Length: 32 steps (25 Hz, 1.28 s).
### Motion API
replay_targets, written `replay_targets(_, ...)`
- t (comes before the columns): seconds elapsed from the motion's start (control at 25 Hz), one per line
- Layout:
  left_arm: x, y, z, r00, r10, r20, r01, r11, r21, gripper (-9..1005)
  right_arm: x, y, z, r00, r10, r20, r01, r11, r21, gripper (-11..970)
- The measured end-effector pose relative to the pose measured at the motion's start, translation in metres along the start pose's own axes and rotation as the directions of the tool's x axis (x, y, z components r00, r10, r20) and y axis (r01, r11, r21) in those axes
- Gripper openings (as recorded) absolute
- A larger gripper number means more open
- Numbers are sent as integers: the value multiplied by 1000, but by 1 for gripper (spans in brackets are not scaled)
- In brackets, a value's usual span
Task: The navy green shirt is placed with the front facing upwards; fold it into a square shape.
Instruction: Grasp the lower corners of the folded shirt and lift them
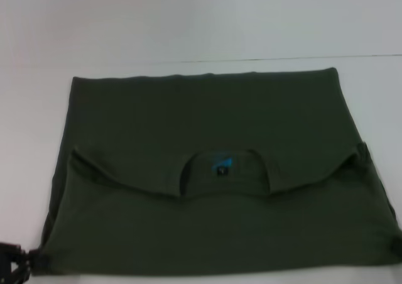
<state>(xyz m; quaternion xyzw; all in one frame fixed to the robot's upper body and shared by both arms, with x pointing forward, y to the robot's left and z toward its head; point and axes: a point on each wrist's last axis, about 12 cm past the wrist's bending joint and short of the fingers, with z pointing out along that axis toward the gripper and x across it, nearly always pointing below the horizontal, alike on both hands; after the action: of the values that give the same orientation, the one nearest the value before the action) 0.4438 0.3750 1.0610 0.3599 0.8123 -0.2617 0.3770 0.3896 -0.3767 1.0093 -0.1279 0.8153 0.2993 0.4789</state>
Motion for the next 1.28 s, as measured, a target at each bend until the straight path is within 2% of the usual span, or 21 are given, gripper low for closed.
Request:
replay_targets(0.24,13,-19,-16,999,13,40,-14,1000,19,37,16,12,-14,1000,-22,11,22,1000,-11,53)
replay_targets(0.36,15,-23,-19,998,18,60,-19,1000,16,37,22,15,-19,1000,-18,22,18,1000,-4,53)
replay_targets(0.68,16,-23,-15,998,21,66,-22,1000,14,37,21,18,-19,999,-24,44,25,999,-31,53)
replay_targets(0.92,15,-16,-13,997,12,74,-10,999,-33,37,15,18,-16,997,-19,69,22,999,-47,54)
replay_targets(1.04,15,-15,-11,997,18,72,-17,1000,-26,37,13,17,-15,998,-17,68,20,999,-46,53)
replay_targets(1.28,16,-18,-16,996,25,82,-23,1000,-21,37,19,21,-25,998,-19,67,22,999,-45,53)
